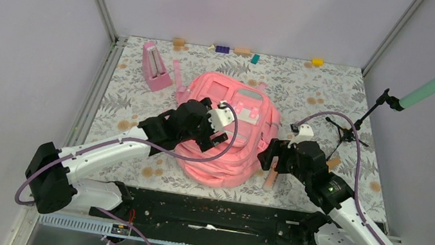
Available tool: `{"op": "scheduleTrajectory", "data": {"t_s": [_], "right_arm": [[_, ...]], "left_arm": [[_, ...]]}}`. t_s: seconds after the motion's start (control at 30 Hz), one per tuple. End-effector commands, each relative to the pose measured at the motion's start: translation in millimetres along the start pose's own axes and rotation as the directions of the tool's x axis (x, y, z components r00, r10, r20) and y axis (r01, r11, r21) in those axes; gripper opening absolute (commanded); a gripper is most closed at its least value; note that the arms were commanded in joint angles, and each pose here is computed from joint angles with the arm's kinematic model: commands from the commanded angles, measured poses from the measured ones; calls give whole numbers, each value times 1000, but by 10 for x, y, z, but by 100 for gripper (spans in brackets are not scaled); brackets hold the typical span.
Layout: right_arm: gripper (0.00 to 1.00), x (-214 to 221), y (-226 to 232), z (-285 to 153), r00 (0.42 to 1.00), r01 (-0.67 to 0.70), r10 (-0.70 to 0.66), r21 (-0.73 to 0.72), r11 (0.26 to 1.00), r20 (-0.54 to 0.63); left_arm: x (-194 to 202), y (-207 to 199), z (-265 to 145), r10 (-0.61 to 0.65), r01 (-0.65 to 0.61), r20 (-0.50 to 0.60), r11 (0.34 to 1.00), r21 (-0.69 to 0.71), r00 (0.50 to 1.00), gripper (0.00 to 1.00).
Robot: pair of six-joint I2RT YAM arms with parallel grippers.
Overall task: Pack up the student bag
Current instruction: Unzip the student bag at the center of the board, then pick up the stationery from the center of the board.
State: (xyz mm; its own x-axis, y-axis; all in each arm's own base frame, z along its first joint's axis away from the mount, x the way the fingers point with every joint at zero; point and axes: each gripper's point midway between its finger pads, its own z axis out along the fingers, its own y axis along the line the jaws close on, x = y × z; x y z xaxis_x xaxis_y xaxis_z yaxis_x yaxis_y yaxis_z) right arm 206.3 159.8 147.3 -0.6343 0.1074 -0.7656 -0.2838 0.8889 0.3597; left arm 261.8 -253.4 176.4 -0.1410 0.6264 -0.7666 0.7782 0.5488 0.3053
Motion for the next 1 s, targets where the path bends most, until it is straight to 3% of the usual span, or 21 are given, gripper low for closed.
{"op": "scheduleTrajectory", "data": {"t_s": [0.0,0.13,0.33,0.47,0.57,0.6,0.77,0.97], "right_arm": [[87,-49,-26,-5,999,-25,24,16,1000,25],[87,-50,-142,20,996,-83,79,81,993,52],[89,90,-220,65,989,-144,141,115,983,34],[86,242,-365,50,989,-137,144,198,971,-20],[77,372,-527,-15,987,-122,148,290,949,-68],[75,412,-573,-43,984,-123,156,319,940,-81],[73,656,-846,-224,966,-135,223,482,866,-129],[68,643,-1006,-254,955,-169,277,581,796,-103]], "left_arm": [[-293,246,-43,-19,33,116,993,-115,993,86],[-260,213,4,-11,22,101,994,-103,995,76],[-316,106,83,2,3,106,999,-50,994,53],[-373,73,121,-12,16,112,999,-32,994,27],[-486,69,84,-57,60,134,998,-18,989,3],[-536,84,60,-83,87,141,996,-21,986,0],[-729,200,-85,-188,198,158,979,-53,969,0],[-604,198,-133,-251,259,106,963,-71,962,0]]}}
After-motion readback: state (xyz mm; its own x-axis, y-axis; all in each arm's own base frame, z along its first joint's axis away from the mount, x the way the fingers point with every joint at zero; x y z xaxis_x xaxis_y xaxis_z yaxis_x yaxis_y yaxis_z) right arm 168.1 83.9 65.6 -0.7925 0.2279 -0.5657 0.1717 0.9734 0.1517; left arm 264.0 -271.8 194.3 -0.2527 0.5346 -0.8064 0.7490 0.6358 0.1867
